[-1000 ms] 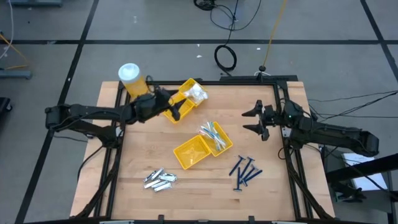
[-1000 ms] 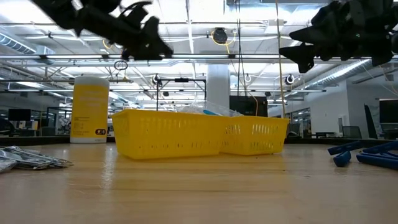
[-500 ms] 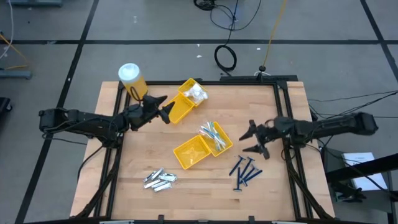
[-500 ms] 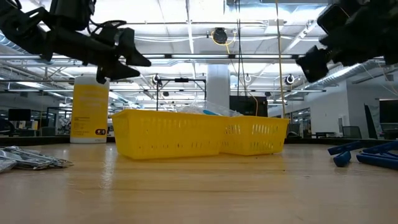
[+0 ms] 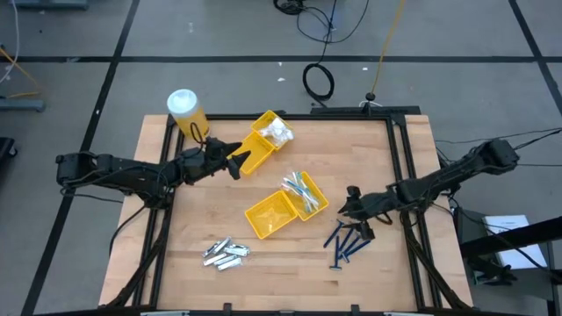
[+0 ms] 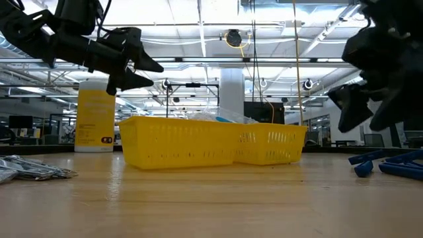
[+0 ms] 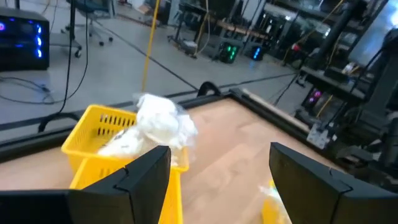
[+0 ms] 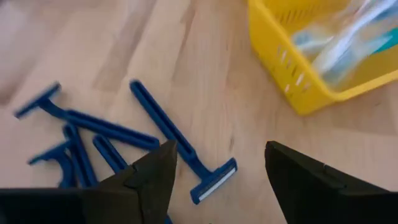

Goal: Pick & Place Travel size toiletries
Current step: Put the blue razor into the bottom left yellow basket

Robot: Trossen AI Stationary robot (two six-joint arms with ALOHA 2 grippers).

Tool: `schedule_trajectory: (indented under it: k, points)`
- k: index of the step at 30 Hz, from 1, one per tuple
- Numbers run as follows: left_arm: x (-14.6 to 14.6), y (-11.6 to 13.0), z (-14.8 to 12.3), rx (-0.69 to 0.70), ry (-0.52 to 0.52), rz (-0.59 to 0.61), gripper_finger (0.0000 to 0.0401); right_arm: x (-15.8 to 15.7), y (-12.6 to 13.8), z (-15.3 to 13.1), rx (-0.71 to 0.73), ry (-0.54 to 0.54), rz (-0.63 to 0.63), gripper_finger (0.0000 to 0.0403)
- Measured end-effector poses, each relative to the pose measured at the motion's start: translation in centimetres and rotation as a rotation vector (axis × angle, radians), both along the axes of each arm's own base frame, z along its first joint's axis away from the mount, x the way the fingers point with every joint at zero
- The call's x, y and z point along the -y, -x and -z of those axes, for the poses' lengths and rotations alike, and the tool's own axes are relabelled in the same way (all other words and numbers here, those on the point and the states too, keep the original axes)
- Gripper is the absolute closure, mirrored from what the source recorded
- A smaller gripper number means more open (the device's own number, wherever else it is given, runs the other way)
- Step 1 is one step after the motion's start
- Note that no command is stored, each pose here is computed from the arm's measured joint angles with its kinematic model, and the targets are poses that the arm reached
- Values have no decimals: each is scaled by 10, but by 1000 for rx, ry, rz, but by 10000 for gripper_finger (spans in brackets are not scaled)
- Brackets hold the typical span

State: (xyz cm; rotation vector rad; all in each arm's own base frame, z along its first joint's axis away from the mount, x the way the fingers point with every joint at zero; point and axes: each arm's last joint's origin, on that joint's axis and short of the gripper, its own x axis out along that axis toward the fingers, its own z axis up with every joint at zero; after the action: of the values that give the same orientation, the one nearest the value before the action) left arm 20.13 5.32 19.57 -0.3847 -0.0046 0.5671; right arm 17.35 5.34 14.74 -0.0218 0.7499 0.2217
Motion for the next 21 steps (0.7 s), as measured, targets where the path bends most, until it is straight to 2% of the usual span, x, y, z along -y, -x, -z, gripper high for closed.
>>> schedule_trajectory:
  k: [6, 11, 17, 21]
  points:
    - [0, 1, 4, -26, 33, -18, 132, -6, -19, 8, -79, 58, -52, 193]
    - [-1, 1, 4, -29, 35, -29, 132, -13, -29, 18, -159, 21, -143, 195]
    - [0, 1, 5, -37, 36, -30, 132, -13, -30, 32, -238, 63, -181, 204]
    - [0, 1, 6, -47, 38, -30, 132, -12, -29, 37, -274, 67, -173, 231]
